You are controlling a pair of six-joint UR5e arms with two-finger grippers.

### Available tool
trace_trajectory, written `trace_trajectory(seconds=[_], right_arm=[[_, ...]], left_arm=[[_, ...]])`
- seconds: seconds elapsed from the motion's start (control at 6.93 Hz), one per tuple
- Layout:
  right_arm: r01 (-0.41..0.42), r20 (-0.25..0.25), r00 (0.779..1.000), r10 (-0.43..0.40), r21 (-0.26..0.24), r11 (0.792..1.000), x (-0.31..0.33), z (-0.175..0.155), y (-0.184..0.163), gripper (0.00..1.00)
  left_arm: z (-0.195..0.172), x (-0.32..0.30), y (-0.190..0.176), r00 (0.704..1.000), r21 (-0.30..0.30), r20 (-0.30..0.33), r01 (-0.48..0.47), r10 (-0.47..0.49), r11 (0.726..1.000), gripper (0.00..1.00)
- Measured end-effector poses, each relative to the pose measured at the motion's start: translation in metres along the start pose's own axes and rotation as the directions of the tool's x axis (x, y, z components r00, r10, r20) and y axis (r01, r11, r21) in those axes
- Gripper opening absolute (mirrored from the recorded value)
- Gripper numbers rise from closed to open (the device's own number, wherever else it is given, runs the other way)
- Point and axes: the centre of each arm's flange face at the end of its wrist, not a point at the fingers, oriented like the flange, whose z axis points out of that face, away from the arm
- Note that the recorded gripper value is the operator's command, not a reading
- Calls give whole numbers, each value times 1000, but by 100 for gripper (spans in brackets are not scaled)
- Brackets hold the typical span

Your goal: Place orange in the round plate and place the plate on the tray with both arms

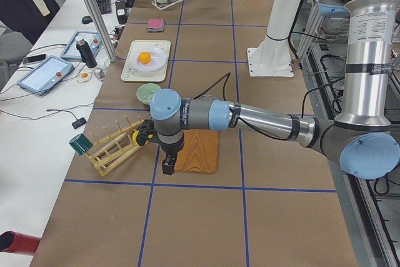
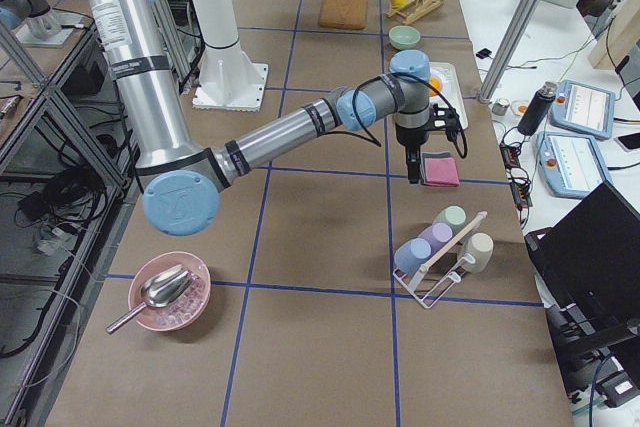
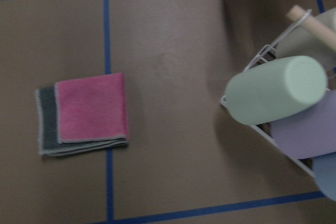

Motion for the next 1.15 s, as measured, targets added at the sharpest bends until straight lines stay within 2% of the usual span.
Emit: trace_trajectory(seconds=[0.29,0.58,0.87,1.15], right_arm=[[69,-12,998,-70,-56,996,140,0,62,100],[47,-17,999,-48,-89,995,218,1,123,100],[25,-14,1000,-27,-99,995,243,2,150,100],[23,-13,1000,-24,-101,995,246,3,154,100]], left_arm=[[0,2,14,1000,-2,9,-1,1,1000,99],[4,1,21,1000,-10,9,4,-4,1000,99],[7,-1,26,1000,-17,8,11,-10,1000,99],[6,-1,26,1000,-17,8,11,-11,1000,99]])
